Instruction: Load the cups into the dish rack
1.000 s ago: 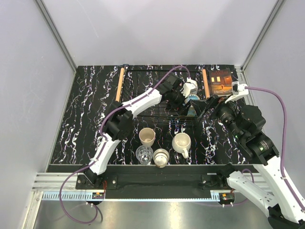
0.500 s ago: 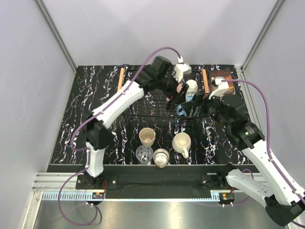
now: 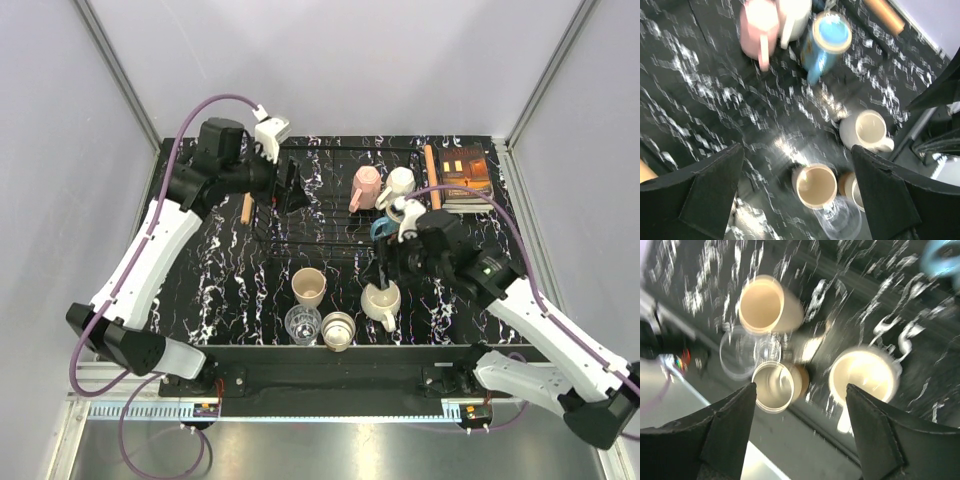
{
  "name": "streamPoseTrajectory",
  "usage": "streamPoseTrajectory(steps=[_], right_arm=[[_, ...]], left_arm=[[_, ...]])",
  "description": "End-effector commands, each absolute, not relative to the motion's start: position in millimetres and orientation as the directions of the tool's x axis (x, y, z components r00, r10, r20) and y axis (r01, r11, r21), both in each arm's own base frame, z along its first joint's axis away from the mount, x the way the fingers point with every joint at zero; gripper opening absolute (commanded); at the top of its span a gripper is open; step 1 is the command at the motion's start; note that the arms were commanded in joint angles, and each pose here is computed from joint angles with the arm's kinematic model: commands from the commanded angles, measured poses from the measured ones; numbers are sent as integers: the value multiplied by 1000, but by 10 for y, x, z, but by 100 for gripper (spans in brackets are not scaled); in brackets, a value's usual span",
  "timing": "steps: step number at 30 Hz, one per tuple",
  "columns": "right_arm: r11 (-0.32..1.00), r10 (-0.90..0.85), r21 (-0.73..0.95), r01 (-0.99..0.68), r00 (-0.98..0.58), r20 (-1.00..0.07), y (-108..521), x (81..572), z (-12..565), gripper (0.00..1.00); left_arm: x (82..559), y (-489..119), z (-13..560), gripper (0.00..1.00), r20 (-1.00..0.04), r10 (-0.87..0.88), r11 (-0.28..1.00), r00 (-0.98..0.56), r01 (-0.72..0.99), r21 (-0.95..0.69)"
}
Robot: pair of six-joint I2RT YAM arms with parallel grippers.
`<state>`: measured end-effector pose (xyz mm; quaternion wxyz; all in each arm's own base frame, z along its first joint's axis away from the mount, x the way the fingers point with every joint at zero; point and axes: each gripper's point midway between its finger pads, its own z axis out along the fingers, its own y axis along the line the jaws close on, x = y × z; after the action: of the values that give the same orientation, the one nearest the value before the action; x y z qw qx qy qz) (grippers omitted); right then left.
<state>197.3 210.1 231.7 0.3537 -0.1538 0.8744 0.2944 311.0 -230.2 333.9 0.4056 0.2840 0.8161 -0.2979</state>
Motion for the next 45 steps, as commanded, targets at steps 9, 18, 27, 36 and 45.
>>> streamPoseTrajectory(steps=[9,18,27,36,45], right_arm=[[822,-325,246,-514,-777,-540,2223,1533,1493,58],[855,-334,196,-480,-799,-501,2259,1636,1277,54],[849,-392,138,-510,-784,-482,2403,1810,996,54],[866,-403,130,-483,-828,-389,2389,1739,686,43],[876,-378,142,-461,-839,-391,2436,1766,823,0]], left_arm=[[2976,-2085,3065,91,-777,149,688,-611,629,-363],[2874,-2143,3221,91,-788,120,647,-604,649,-399],[2788,-2106,3257,91,-802,119,645,-585,660,-386],[2702,-2119,3482,91,-829,96,619,-551,685,-385],[2687,-2126,3804,91,-870,76,601,-488,718,-350]])
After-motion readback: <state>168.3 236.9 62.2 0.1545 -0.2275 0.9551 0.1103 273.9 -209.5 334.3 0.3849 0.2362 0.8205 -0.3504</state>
